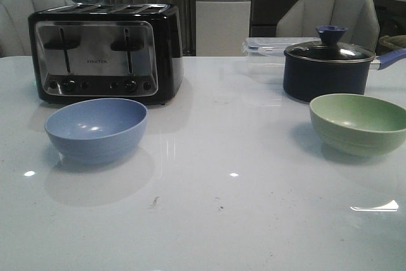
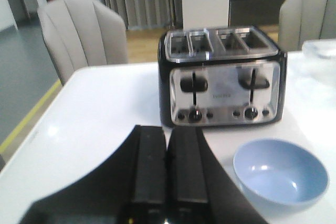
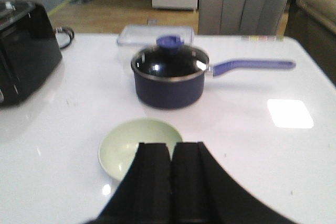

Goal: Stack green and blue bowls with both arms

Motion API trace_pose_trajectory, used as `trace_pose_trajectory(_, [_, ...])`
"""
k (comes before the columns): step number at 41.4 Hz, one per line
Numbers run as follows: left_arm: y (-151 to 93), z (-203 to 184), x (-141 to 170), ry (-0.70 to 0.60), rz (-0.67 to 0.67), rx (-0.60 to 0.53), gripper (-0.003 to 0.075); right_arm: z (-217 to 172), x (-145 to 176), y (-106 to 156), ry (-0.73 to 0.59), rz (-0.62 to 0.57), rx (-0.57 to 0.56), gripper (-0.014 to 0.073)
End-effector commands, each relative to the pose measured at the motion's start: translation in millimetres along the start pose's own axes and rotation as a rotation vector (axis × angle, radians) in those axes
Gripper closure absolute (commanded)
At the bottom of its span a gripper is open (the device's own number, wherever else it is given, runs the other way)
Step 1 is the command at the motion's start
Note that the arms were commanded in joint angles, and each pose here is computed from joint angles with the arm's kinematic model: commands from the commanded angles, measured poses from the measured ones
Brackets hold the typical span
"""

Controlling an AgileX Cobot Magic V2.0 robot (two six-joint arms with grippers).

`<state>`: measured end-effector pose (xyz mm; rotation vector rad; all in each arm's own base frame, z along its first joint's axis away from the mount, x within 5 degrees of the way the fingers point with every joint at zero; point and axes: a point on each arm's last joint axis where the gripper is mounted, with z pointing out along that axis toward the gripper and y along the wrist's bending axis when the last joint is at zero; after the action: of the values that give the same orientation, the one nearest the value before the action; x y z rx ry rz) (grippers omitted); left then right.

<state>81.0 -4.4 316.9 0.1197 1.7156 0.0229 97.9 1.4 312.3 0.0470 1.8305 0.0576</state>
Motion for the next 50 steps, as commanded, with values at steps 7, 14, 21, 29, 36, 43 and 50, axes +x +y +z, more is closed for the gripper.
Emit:
trace_pose_trajectory(7, [0,23,-3,0.105,0.002,0.014,0.0627,36,6,-1,0.189,-0.007,0.013,0.0538])
trace_pose_trajectory(14, [-1,32,1,0.146,0.0,0.018,0.0627,55,16,-2,0.307,-0.006,0.02,0.0538])
trace_pose_trajectory(21, [-1,36,3,0.168,0.0,0.02,0.0607,67,22,-2,0.361,-0.006,0.023,0.0512])
trace_pose_trajectory(29, [-1,37,3,0.174,0.0,0.02,0.032,75,26,-2,0.384,-0.008,0.025,0.0272])
trace_pose_trajectory(36, [-1,37,3,0.174,0.0,0.02,0.0228,88,14,-2,0.311,-0.012,0.023,0.0144])
trace_pose_trajectory(43, [-1,37,3,0.174,0.0,0.02,0.0258,114,-7,-2,0.358,-0.009,0.028,0.0148])
trace_pose_trajectory(50, [-1,37,3,0.174,0.0,0.02,0.0286,153,-21,-1,0.44,-0.008,0.033,0.0148])
